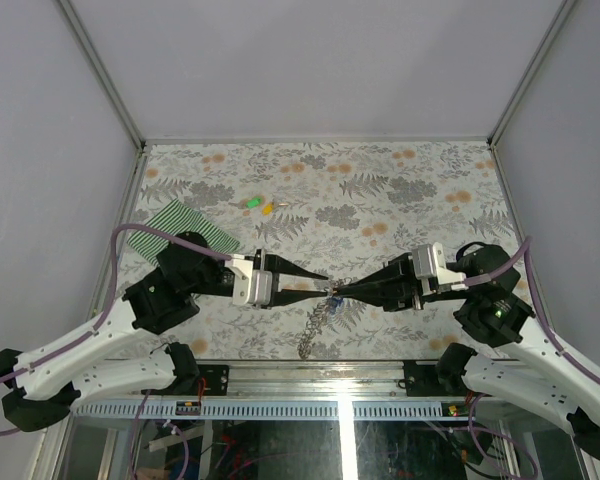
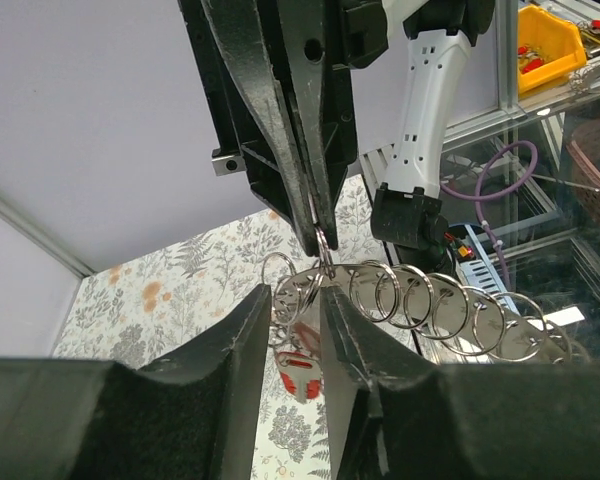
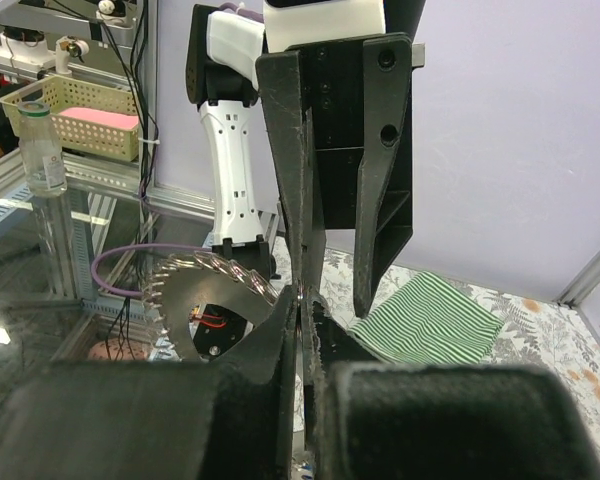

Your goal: Put the keys on the keyring

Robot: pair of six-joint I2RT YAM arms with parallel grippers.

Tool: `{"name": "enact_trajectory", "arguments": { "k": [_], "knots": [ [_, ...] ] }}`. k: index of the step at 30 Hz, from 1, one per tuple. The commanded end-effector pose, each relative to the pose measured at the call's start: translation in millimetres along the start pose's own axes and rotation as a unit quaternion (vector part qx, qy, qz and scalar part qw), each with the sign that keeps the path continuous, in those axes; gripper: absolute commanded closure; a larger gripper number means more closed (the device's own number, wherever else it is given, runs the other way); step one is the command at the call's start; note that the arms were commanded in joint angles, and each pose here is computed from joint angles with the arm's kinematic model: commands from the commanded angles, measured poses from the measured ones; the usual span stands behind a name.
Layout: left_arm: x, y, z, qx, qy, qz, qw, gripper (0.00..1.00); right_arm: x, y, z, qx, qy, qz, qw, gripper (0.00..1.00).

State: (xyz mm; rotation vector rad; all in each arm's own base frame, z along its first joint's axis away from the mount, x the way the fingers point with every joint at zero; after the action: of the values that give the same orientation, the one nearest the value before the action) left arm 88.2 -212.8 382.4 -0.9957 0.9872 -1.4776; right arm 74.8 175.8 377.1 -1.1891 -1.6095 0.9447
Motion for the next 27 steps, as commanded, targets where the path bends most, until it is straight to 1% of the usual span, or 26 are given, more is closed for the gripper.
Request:
{"name": "enact_trajectory", "arguments": {
  "k": [1,4,6,11,18,20,27],
  "knots": [
    [1,-17,2,0.03,0.016,-0.028,0.999,0.73,1,-32,-3,-0.045,0.002,-0.049,0.998,1.0],
    [2,-17,2,0.029,0.021,-0.027,0.999,0.76,1,-32,-3,-0.045,0.002,-0.049,0.998,1.0],
    [2,-17,2,0.029,0.022,-0.026,0.999,0.79,1,-32,-4,-0.046,0.003,-0.048,0.998,1.0],
    [2,-17,4,0.016,0.011,-0.019,1.0,0.99,2,-28,-5,-0.047,0.007,-0.043,0.998,1.0],
    [3,-16,9,-0.047,-0.045,-0.006,0.998,1.0,0,-29,-7,-0.061,0.016,-0.038,0.997,1.0],
    [4,-15,12,-0.073,-0.07,0.0,0.995,1.0,-1,-30,-8,-0.069,0.022,-0.035,0.997,1.0],
    [7,-12,16,-0.146,-0.113,0.007,0.983,1.0,-5,-28,-10,-0.095,0.042,-0.013,0.995,1.0]
  ]
}}
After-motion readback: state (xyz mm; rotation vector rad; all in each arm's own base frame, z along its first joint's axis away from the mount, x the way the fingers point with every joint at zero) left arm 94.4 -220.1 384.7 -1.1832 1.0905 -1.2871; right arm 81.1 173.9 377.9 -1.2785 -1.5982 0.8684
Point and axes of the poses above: each gripper's point midway between its finger pads, its own x axis out along the fingers, its own z axis along the line the jaws close on, y = z × x, the point moved 10 cm from there along -x, back along the fingers, and after that the axes turned 4 degrees about -x, right-handed, at the moved point
